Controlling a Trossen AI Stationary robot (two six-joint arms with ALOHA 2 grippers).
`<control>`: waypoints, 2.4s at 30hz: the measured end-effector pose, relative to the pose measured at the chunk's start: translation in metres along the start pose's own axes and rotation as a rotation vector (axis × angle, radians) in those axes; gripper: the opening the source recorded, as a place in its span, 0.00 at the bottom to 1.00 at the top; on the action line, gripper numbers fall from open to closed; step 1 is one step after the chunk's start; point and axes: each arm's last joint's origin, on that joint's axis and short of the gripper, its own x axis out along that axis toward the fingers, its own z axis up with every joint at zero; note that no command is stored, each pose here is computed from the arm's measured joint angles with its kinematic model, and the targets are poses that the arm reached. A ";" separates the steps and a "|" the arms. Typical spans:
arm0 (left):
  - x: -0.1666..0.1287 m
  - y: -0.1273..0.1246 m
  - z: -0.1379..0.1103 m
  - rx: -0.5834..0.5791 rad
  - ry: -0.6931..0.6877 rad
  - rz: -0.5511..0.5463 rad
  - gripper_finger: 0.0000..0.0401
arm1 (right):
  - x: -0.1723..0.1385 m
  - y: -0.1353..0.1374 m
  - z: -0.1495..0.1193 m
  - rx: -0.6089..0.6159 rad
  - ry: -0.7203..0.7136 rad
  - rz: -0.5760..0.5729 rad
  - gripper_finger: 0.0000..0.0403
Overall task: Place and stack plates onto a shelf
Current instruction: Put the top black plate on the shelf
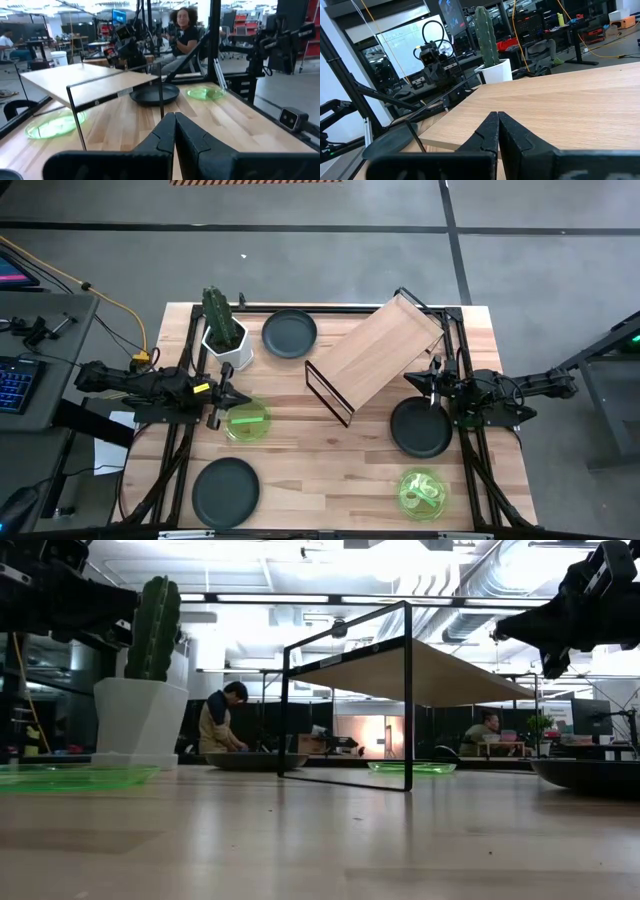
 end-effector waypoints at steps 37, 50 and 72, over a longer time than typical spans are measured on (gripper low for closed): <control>0.069 0.032 0.076 -0.032 0.299 0.323 0.36 | 0.000 0.000 0.000 0.000 0.000 0.000 0.00; 0.132 0.129 0.079 -0.133 0.901 0.469 0.44 | 0.000 0.000 0.000 0.000 0.000 0.000 0.00; 0.146 0.200 -0.039 -0.003 1.131 0.238 0.44 | 0.000 0.000 0.000 0.000 0.000 0.000 0.00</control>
